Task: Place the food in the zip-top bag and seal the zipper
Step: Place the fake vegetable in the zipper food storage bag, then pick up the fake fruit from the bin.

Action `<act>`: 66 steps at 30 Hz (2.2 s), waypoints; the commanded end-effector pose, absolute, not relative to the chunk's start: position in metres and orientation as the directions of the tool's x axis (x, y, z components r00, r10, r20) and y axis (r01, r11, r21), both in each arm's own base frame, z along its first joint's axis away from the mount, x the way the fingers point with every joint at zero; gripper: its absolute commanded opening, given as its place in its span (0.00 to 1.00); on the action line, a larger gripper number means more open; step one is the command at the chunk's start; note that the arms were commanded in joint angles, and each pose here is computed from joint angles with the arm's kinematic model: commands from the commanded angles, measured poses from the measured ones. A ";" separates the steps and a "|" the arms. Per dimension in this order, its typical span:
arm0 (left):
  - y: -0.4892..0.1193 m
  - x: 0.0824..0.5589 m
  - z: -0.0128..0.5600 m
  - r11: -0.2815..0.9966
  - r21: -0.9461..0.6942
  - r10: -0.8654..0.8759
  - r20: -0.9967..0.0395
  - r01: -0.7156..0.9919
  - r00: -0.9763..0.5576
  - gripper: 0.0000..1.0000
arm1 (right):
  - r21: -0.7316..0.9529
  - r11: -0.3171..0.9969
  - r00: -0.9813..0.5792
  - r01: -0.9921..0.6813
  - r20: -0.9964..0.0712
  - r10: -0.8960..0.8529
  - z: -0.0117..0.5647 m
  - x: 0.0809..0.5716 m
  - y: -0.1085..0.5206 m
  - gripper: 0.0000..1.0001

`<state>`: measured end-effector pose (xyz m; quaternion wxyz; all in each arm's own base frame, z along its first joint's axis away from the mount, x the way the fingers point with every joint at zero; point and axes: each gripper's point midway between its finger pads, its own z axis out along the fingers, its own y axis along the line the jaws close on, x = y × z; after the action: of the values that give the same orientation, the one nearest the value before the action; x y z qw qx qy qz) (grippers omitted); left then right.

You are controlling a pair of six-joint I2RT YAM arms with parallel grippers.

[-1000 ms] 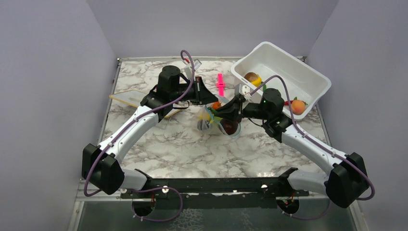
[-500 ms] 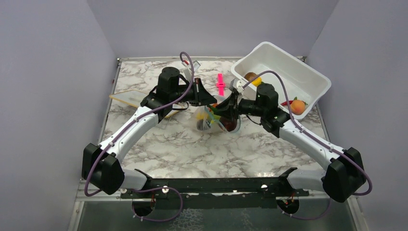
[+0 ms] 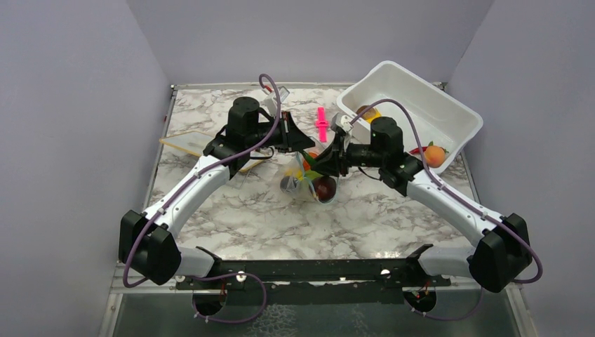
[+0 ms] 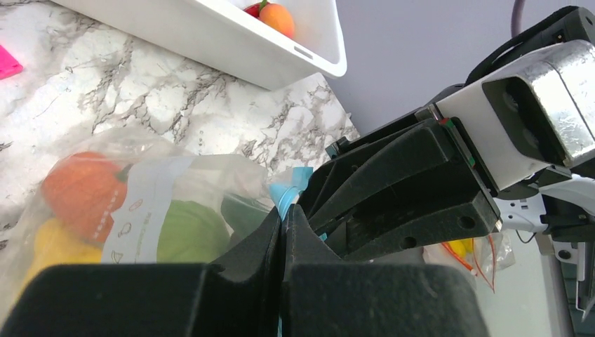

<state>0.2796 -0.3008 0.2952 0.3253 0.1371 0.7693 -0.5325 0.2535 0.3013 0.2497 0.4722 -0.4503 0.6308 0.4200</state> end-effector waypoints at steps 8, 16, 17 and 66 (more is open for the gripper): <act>-0.302 0.273 0.319 0.335 -0.723 -0.165 -0.676 0.604 -0.718 0.00 | 0.003 0.154 -0.006 -0.988 -1.000 -0.017 0.265 0.239 0.306 0.09; -0.303 0.267 0.325 0.305 -0.735 -0.156 -0.665 0.605 -0.730 0.00 | -0.236 0.068 0.236 -0.969 -0.972 -0.002 0.269 0.235 0.309 0.10; -0.303 0.266 0.325 0.304 -0.735 -0.154 -0.666 0.606 -0.730 0.00 | -0.274 0.038 0.275 -0.961 -0.961 0.006 0.270 0.230 0.309 0.10; -0.291 0.275 0.296 0.421 -0.634 -0.112 -0.746 0.649 -0.656 0.00 | -0.260 0.179 0.271 -0.949 -0.962 0.042 0.334 0.220 0.288 0.45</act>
<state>0.2724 -0.2963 0.2818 0.3220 0.1585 0.7753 -0.5198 0.2195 0.2943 0.2952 0.5940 -0.5681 0.4289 0.3748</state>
